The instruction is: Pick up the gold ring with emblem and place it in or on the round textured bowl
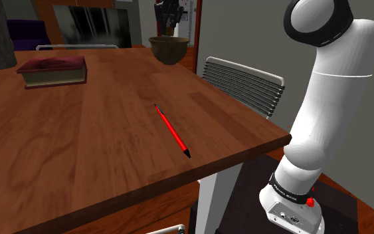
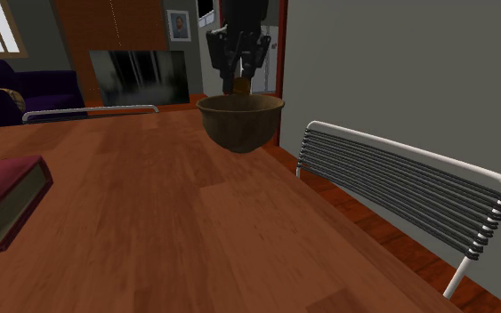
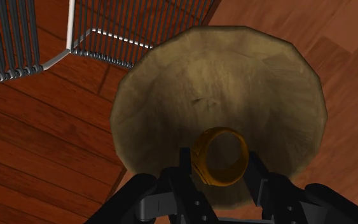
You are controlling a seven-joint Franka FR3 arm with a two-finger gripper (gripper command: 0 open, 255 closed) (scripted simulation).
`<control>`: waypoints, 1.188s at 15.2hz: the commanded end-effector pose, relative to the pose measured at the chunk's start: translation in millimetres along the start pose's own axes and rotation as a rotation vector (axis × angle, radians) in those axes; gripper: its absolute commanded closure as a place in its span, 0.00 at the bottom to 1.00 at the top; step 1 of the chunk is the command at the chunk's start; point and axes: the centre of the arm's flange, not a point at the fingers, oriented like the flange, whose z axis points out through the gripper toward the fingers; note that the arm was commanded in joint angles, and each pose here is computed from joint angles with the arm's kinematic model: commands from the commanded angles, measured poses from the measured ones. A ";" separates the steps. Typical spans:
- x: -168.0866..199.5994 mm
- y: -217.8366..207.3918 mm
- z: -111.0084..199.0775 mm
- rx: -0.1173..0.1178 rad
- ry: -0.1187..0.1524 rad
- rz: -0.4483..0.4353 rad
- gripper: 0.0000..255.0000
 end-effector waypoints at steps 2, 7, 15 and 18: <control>-2.1 -0.6 14.4 0.000 0.001 0.000 1.00; -2.1 -0.6 14.4 0.000 0.001 0.000 1.00; -2.1 -0.6 14.4 0.000 0.001 0.000 0.00; -2.1 -0.6 -25.1 0.000 0.001 0.000 0.00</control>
